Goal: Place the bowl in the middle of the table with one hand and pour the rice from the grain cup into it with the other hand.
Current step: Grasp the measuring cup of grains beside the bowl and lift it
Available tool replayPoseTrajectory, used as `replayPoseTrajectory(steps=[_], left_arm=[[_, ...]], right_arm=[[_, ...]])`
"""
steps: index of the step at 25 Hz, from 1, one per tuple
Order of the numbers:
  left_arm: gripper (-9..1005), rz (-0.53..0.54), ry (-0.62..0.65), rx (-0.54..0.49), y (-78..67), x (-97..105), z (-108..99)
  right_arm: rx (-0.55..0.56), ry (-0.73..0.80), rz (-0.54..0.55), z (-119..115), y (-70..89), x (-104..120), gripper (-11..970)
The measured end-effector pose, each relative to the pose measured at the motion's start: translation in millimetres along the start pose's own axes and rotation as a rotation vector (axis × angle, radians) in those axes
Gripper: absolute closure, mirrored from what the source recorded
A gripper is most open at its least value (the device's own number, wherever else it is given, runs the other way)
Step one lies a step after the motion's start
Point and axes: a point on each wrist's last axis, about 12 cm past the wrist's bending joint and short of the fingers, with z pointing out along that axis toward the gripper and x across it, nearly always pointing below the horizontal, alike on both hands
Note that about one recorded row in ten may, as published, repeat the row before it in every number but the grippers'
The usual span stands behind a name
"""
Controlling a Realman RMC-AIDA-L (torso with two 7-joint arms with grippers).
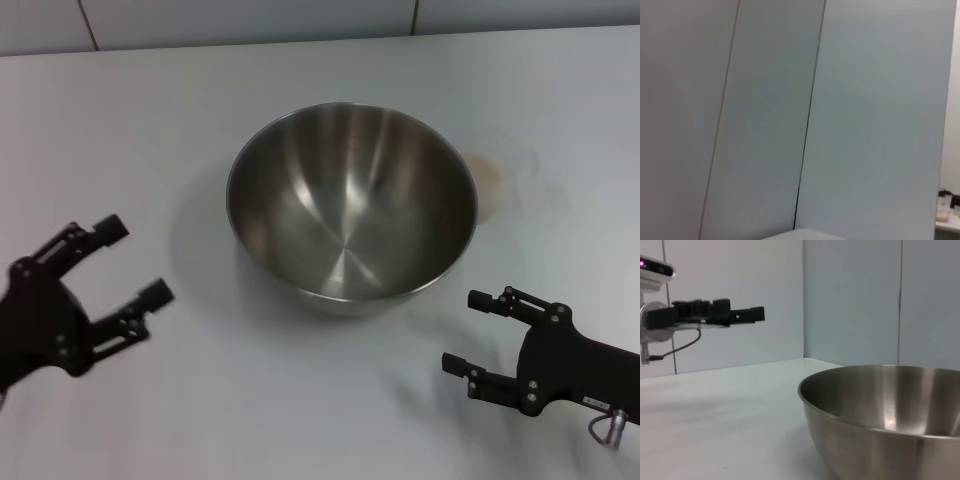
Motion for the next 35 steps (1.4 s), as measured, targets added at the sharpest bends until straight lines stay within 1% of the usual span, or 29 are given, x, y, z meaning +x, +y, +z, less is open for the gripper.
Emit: replayPoseTrajectory(steps=[1,3,6,8,14,26,28,30,32,34,35], left_arm=[[126,0.0,0.0,0.0,0.0,0,0],[126,0.115,0.015,-0.02,-8.3,13,7],[126,0.176,0.044,-0.036,-13.2,24,10],[126,0.178,0.08,-0.033,-14.7,30,12],[126,0.185,0.163,-0.038,-12.8,40,13],[126,0.176,0.17,-0.047,-12.0,41,13],[126,0.176,0.167,-0.049,-11.6,40,13],[126,0.177,0.166,-0.048,-10.4,40,14],[127,0.177,0.165,-0.049,-10.2,40,15],[127,0.176,0.164,-0.051,-9.9,39,15],[127,0.173,0.163,-0.053,-9.6,39,14]], right_arm=[[0.0,0.0,0.0,0,0.0,0,177],[0.007,-0.001,0.002,-1,-0.3,0,177],[0.013,-0.002,0.005,-1,0.0,1,176],[0.014,-0.001,0.007,-2,0.5,1,176],[0.019,0.001,0.012,-4,2.0,2,176],[0.04,-0.008,0.039,-4,5.6,5,176],[0.064,-0.019,0.055,-5,6.9,6,176],[0.119,-0.047,0.066,-7,9.7,7,176],[0.217,-0.093,0.067,-10,16.2,10,176],[0.339,-0.133,0.05,-13,23.1,13,176],[0.481,-0.167,0.03,-14,28.5,15,176]])
